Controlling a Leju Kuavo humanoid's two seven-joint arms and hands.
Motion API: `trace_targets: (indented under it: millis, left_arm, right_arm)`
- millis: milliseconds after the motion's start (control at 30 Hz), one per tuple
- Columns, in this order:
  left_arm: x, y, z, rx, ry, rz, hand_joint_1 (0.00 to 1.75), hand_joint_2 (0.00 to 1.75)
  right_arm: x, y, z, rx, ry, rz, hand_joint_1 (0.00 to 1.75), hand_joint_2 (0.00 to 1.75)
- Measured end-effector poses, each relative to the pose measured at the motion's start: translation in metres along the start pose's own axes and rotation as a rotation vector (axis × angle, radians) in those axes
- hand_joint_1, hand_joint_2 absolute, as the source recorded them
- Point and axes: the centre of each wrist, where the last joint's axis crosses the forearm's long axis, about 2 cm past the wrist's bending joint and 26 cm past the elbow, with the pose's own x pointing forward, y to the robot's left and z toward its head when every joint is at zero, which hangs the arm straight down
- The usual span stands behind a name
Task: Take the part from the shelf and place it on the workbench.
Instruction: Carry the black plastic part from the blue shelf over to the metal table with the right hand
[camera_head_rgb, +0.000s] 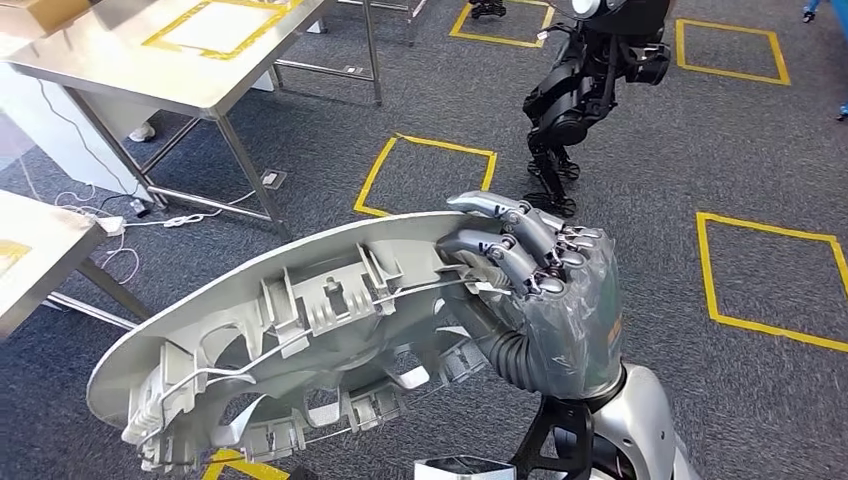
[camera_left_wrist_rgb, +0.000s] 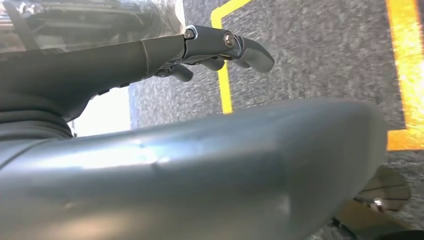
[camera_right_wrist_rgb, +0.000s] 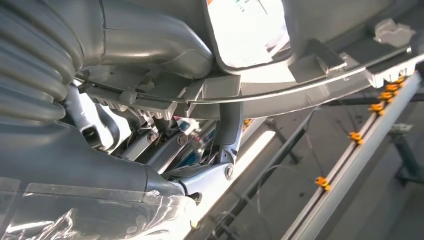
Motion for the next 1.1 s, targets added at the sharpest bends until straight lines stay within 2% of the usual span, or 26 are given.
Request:
trace_targets:
  millis: [467,1100]
  left_arm:
    - [0.000,0.001,0.000,0.004,-0.001,-0.003,0.00,1.75]
    - [0.004,-0.009,0.002,-0.004,-0.011,-0.032,0.00,1.75]
  right_arm:
    - [-0.001,-0.001,-0.001,-0.001,0.000,0.004,1.75,1.75]
    - [-0.008,-0.010,0.009,-0.025,0.056,0.034,1.75,1.75]
